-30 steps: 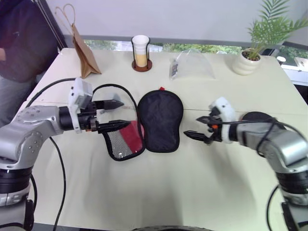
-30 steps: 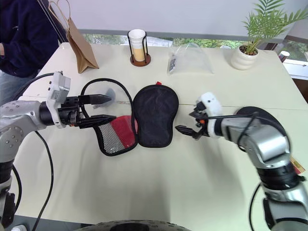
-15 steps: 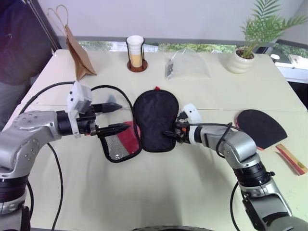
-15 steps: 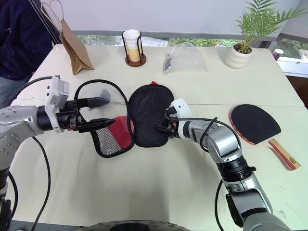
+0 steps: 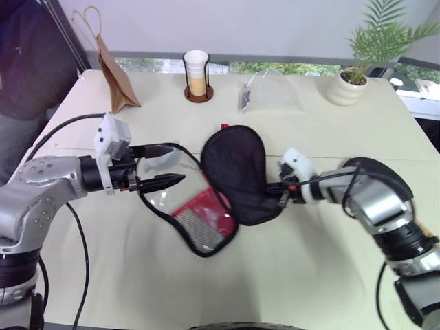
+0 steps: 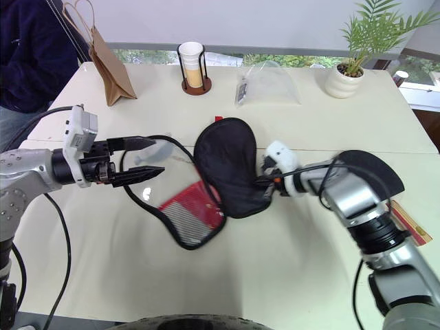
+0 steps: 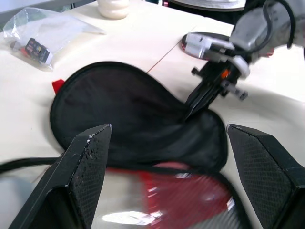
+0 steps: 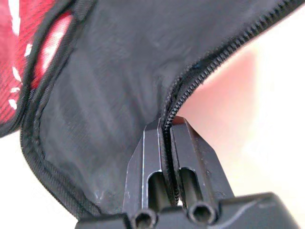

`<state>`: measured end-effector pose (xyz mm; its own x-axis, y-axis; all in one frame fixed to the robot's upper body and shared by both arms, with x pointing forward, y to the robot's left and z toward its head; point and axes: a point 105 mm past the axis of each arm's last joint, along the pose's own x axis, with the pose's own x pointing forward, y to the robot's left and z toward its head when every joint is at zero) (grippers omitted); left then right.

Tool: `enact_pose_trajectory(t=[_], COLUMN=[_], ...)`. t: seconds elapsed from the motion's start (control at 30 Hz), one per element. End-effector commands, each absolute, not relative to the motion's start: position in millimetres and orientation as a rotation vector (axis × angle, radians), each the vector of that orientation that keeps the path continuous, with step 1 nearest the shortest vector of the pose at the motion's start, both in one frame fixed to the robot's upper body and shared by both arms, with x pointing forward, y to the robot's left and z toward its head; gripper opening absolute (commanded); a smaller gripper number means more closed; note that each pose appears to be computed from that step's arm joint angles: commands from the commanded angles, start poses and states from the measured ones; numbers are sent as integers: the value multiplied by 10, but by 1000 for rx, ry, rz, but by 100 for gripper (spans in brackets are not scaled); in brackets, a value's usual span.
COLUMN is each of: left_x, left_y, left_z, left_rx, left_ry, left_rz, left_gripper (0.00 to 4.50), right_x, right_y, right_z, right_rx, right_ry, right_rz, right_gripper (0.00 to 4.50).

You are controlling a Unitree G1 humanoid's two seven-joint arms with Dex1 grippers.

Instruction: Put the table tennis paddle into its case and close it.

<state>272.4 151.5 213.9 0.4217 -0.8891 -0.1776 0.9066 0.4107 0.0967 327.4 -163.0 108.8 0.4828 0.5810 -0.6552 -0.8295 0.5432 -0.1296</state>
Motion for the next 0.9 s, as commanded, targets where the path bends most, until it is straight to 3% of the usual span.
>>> enact_pose_trajectory(t=[0.03, 0.63, 0.73, 0.9], left_x=[2714, 2719, 2723, 2729], left_y=[1476, 1425, 1406, 1368], left_z=[2212, 2192, 2189, 2178], left_rx=[216, 216, 213, 207], left_ry=[60, 58, 58, 60], left_rz=[-1148, -1170, -1180, -1201], left_gripper=[401, 401, 401, 401], right_x=[3425, 3606, 3629, 3598], right_y=[-1837, -2245, -2261, -2468], right_z=[1235, 1235, 1291, 1597], right_rx=[-536, -580, -555, -534], right_ry=[561, 590, 566, 502], right_rz=[877, 830, 799, 673], right_gripper=[6, 6, 87, 336])
